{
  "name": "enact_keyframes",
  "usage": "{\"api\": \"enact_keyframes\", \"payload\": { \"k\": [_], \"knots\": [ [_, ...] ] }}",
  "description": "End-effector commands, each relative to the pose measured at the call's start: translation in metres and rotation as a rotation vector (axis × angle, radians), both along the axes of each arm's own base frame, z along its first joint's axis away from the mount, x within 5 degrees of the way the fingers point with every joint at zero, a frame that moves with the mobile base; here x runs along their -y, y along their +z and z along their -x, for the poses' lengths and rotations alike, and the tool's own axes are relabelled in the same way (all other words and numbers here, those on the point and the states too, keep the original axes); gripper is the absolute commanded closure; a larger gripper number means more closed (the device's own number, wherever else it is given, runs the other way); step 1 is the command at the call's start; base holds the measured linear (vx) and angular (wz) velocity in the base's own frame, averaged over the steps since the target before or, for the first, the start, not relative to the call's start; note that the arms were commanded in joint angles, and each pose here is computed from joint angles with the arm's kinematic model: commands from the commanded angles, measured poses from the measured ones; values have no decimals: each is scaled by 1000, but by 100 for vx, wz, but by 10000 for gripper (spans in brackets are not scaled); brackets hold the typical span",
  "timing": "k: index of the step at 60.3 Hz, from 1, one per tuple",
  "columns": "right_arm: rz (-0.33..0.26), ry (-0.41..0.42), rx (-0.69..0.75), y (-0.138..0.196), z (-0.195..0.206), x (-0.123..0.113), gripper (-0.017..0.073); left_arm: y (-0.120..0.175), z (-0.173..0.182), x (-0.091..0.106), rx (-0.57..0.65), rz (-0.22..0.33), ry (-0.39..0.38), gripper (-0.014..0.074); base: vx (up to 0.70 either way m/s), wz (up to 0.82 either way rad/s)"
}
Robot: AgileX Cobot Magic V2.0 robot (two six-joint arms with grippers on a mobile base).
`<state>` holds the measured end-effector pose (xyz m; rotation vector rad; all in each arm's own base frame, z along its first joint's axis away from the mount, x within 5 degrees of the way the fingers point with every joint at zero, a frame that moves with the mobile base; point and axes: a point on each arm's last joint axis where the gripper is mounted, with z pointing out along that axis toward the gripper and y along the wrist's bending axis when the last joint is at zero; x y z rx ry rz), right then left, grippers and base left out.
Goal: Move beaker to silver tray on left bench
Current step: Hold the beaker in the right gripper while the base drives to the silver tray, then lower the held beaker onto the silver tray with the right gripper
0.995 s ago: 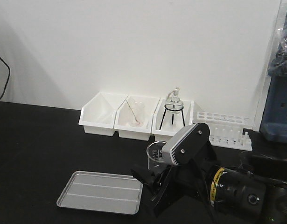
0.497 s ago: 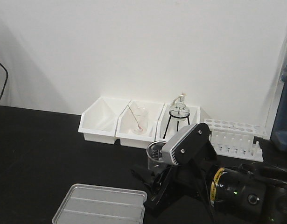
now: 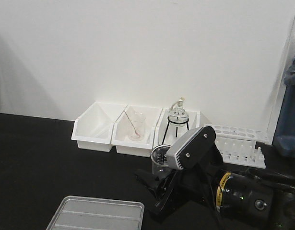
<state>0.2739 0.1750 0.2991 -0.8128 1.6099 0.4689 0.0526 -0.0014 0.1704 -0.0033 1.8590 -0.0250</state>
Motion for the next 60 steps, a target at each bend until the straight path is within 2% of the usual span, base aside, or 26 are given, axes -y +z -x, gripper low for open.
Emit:
{"api": "enact_keyframes", "payload": {
  "k": [1, 13, 21, 43, 60],
  "knots": [
    [-84, 36, 73, 26, 5, -1, 573, 1, -2, 0, 67, 8, 0, 592, 3, -6],
    [-82, 49, 68, 21, 3, -4, 573, 1, -2, 0, 67, 8, 0, 592, 2, -5],
    [-57, 56, 47, 8, -12, -12, 573, 1, -2, 0, 67, 8, 0, 592, 0, -1],
    [-148, 112, 24, -20, -77, -53, 573, 1, -2, 0, 67, 8, 0, 592, 0, 0],
    [-141, 150, -64, -66, -101, -90, 573, 1, -2, 0, 67, 8, 0, 592, 0, 0]
  ]
}}
